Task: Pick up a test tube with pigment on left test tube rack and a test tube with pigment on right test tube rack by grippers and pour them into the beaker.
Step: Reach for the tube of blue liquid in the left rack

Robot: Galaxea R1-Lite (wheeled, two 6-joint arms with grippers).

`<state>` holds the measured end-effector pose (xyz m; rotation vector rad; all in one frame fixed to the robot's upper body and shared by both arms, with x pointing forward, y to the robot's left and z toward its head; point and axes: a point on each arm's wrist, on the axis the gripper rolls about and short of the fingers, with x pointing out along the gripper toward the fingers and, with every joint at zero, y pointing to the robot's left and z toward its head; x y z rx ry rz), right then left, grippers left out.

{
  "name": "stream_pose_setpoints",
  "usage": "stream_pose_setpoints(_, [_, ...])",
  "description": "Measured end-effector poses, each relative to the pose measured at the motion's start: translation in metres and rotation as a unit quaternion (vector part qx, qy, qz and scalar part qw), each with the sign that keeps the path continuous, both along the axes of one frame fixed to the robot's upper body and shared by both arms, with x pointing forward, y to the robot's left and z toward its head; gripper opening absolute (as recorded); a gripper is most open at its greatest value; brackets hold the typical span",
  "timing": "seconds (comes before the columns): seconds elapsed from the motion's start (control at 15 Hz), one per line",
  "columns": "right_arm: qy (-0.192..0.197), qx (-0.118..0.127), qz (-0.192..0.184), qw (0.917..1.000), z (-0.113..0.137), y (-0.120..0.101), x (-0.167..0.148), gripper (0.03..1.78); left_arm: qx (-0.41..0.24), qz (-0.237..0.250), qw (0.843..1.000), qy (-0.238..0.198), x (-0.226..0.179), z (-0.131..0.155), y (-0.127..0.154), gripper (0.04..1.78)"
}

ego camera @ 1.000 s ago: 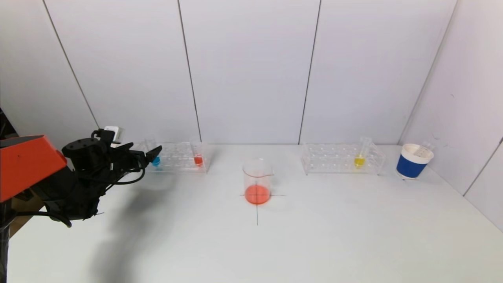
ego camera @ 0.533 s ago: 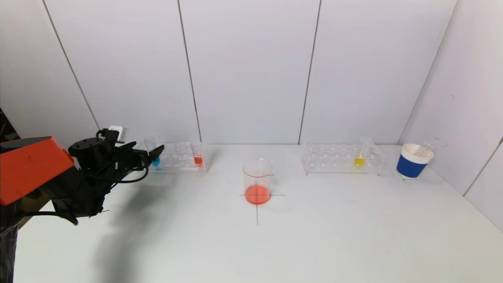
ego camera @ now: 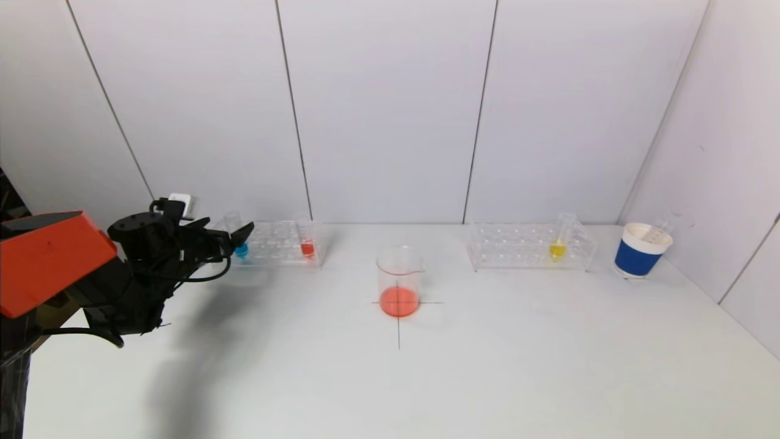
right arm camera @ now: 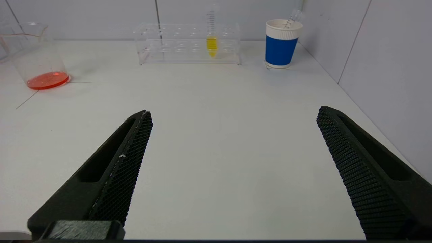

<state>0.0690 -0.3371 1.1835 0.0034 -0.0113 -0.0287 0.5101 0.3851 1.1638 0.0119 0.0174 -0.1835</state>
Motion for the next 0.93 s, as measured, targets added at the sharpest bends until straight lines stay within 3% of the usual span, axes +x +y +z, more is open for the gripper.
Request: stream_pose_setpoints(0.93, [0.0, 0.0, 0.0, 1.0, 0.0, 0.0, 0.0, 1.77, 0.0, 0.0, 1.0, -0.003, 0.0, 0.0017, -0.001, 1.76])
